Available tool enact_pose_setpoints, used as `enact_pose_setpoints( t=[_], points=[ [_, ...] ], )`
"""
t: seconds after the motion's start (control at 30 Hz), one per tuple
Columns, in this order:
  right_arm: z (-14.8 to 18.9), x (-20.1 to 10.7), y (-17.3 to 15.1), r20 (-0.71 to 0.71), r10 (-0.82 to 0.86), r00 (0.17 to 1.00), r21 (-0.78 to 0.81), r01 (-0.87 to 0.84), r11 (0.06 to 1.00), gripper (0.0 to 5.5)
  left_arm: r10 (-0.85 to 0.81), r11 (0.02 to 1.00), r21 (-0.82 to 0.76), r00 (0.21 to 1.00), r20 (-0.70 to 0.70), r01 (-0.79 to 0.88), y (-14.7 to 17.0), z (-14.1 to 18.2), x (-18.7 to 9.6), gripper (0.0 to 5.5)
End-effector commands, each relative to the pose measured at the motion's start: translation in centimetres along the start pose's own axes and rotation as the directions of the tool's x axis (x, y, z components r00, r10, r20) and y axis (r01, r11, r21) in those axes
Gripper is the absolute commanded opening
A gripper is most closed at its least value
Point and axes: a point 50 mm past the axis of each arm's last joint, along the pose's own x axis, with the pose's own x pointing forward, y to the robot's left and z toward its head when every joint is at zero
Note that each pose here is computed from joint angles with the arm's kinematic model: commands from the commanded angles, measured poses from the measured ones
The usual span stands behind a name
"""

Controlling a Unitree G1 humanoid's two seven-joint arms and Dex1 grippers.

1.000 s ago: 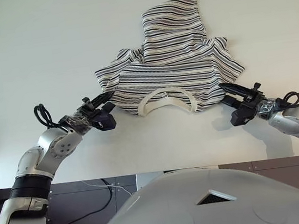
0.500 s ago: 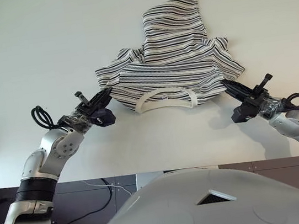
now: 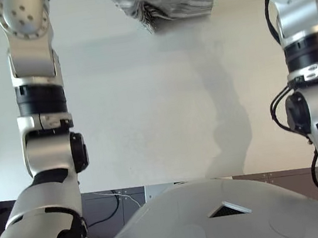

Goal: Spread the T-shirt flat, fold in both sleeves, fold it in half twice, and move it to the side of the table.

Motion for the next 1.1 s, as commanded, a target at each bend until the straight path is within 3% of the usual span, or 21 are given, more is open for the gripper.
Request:
enact_pose_setpoints(
  t=[0.03, 0.23, 0.37, 0.43, 0.5, 0.6, 0.67, 0.73, 0.83, 0.93, 1.03, 1.1],
  points=[
    [4.0, 4.5, -3.4, 0.041, -0.227, 0.973, -0.015, 0.227, 0.974, 0.15, 0.113, 0.99, 0.084, 0.992, 0.054, -0.117, 2.7, 4.5, 4.6, 0.11],
    [5.0, 5.4, -3.7, 0.064, -0.259, 0.964, -0.048, 0.262, 0.964, 0.15, 0.101, 0.983, 0.148, 0.993, 0.061, -0.109, 3.4, 5.7, 5.7, 0.11],
    [2.3, 2.9, -2.2, 0.082, -0.151, 0.985, 0.065, 0.145, 0.987, 0.15, -0.042, 0.997, 0.069, 0.995, 0.089, 0.036, 1.4, 2.5, 3.2, 0.11],
    [1.1, -0.2, -1.9, 0.115, -0.084, 0.99, 0.228, 0.056, 0.972, 0.15, -0.133, 0.991, -0.002, 0.982, 0.137, 0.135, 0.5, 1.4, -0.2, 0.11],
    [1.6, -5.5, -4.3, 0.129, -0.013, 0.992, 0.43, -0.044, 0.902, 0.15, -0.209, 0.961, -0.136, 0.955, 0.21, 0.24, 0.6, 2.5, -5.7, 0.11],
    [5.1, -12.9, -7.9, 0.201, 0.214, 0.956, 0.588, -0.293, 0.754, 0.15, -0.328, 0.818, -0.407, 0.911, 0.249, 0.406, 1.2, 5.1, -13.6, 0.11],
    [7.5, -16.5, -7.3, 0.293, 0.435, 0.852, 0.599, -0.518, 0.611, 0.15, -0.505, 0.683, -0.488, 0.834, 0.222, 0.543, 0.2, 5.0, -17.6, 0.11],
    [7.3, -20.4, -6.0, 0.27, 0.669, 0.692, 0.604, -0.663, 0.442, 0.15, -0.645, 0.565, -0.576, 0.752, 0.14, 0.591, -0.3, 3.5, -21.4, 0.11],
    [6.1, -24.6, -4.4, 0.184, 0.838, 0.514, 0.658, -0.698, 0.283, 0.15, -0.75, 0.482, -0.66, 0.661, 0.028, 0.576, -0.8, 1.8, -25.3, 0.11],
    [6.7, -27.9, -2.6, 0.171, 0.911, 0.375, 0.705, -0.693, 0.153, 0.15, -0.874, 0.348, -0.687, 0.485, 0.007, 0.637, -3.0, 2.3, -28.5, 0.11],
    [7.1, -30.3, -1.4, 0.141, 0.959, 0.245, 0.724, -0.686, 0.069, 0.15, -0.918, 0.35, -0.674, 0.382, -0.108, 0.651, -4.1, 1.5, -31.1, 0.11],
    [5.0, -32.0, -0.7, -0.015, 0.985, 0.175, 0.699, -0.702, 0.135, 0.35, -0.922, 0.383, -0.642, 0.315, -0.223, 0.665, -5.1, 0.1, -33.0, 0.49]
  ],
)
